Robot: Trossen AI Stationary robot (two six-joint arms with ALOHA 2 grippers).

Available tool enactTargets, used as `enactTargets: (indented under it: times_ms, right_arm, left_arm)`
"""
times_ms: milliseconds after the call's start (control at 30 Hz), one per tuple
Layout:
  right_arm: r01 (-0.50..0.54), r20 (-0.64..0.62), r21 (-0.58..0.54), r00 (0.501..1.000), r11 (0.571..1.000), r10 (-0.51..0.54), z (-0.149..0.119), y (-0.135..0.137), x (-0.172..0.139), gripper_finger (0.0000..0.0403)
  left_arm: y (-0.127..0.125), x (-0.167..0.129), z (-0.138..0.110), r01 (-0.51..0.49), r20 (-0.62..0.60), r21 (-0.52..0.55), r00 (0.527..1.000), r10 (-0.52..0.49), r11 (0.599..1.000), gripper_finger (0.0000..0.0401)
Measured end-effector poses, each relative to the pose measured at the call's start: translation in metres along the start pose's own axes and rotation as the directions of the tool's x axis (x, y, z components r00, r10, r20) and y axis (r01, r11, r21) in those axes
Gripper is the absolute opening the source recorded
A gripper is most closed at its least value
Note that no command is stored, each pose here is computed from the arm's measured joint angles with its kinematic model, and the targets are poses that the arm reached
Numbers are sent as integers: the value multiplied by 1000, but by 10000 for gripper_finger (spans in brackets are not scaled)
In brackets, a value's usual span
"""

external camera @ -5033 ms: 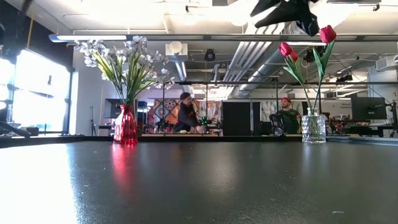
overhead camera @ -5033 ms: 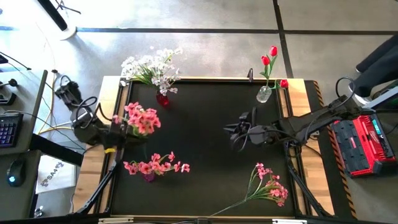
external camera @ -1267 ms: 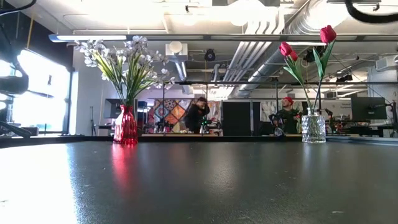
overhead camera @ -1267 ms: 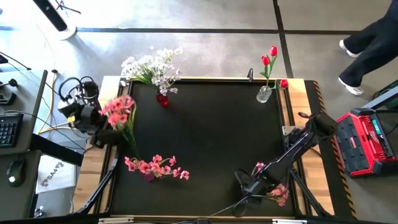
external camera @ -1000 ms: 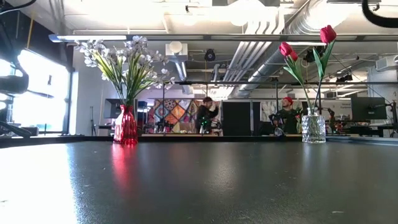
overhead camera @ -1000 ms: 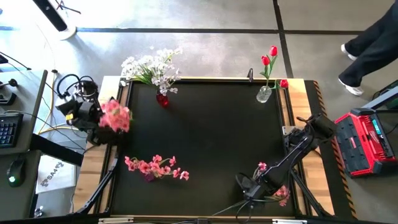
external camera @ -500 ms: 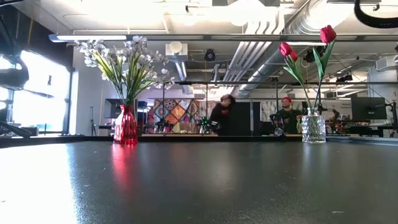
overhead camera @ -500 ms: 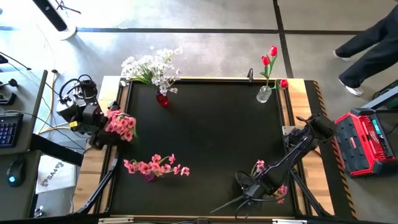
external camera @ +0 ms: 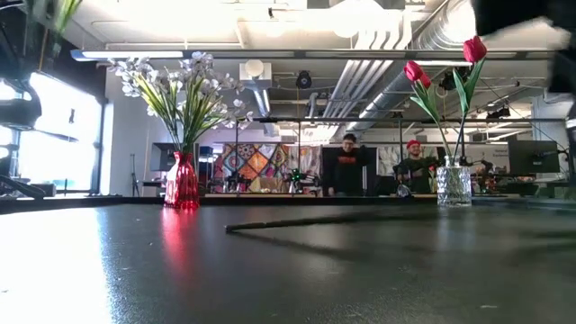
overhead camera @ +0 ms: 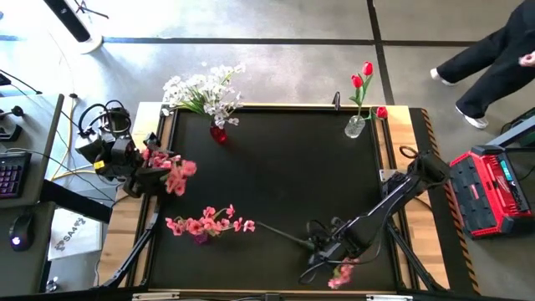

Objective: Sort flowers into vase by color
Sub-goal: Put the top pink flowers into the violet vase

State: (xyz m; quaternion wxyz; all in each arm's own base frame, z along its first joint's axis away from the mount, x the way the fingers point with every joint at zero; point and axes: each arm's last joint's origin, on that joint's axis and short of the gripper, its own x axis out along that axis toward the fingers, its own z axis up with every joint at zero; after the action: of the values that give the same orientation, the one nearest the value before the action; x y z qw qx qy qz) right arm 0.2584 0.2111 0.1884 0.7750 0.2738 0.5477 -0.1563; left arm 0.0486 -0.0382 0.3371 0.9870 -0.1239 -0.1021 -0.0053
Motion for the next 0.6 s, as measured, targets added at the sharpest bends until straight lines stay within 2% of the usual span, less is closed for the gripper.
enactTargets:
  times_ms: [233,367,433,600]
  right_arm:
    - [73,159,13,984,997,-74,29,13,-33,58]
    - [112,328,32,937,993,-116,47,20,-55,69]
    - [116,407,50,905,992,-126,58,23,-65,75]
    - [97,516,103,846,990,-136,90,25,-83,92]
  left_arm:
    - [1,0,0,-48,-4,0,999,48,999,111]
    - [2,0,4,-55,4,-17,998,55,998,47]
    - [4,0,8,-89,4,-30,996,89,996,17]
    - [10,-2,17,-211,-6,-55,977,211,976,8]
